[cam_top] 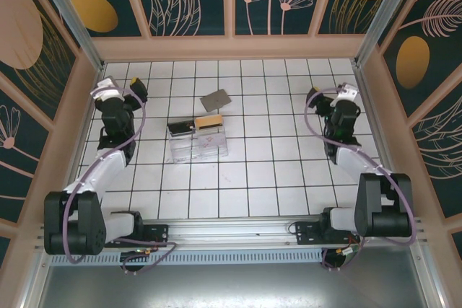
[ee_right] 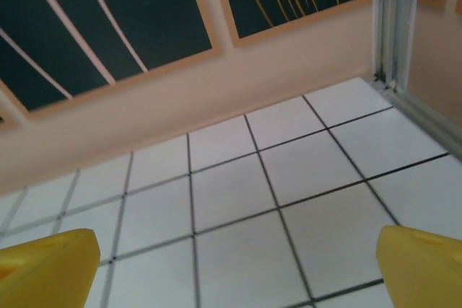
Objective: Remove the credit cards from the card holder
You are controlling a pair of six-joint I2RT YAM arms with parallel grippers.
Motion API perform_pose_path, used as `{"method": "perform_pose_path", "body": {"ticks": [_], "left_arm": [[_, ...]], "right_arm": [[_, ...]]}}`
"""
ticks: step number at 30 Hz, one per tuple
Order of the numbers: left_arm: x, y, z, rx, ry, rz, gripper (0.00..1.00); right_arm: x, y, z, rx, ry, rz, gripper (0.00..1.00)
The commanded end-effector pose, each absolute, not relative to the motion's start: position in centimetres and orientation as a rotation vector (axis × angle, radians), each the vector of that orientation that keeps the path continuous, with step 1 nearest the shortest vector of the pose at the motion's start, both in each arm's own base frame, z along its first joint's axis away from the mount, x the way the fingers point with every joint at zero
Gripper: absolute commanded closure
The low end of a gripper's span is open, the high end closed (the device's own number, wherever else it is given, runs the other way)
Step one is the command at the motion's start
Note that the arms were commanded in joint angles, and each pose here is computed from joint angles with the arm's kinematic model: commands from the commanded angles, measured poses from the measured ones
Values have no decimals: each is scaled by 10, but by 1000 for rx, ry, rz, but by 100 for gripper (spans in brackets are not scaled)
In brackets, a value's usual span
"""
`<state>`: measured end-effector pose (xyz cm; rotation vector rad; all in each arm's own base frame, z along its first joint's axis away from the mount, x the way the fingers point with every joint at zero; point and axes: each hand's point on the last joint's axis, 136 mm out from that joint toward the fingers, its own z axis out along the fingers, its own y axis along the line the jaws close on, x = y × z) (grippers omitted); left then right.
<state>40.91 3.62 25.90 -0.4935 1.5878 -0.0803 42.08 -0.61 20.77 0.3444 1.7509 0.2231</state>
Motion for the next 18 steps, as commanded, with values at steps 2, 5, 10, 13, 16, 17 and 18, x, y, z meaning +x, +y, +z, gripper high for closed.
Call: {"method": "perform_pose_path", "body": {"ticks": [2,5,10,13,16,17,18], "left_arm": [[407,22,237,-637,1718,-277,1],[406,26,228,-747,1725,-299,1],[406,10,218,-718,1748,-407,2],[404,4,215,-692,1764,-442,1],[401,1,215,-673,1775,-450,1],[399,0,213,-671,1781,-449,1],[397,0,213,-668,1783,-451,1]], "right_arm": [[437,36,185,426,1975,580,1],[454,70,185,372,2012,702,3],[480,135,169,276,2086,830,33],[495,179,148,261,2138,950,54],[507,211,126,276,2166,1000,55],[511,222,119,285,2177,1011,54],[514,231,113,288,2188,1023,53]]}}
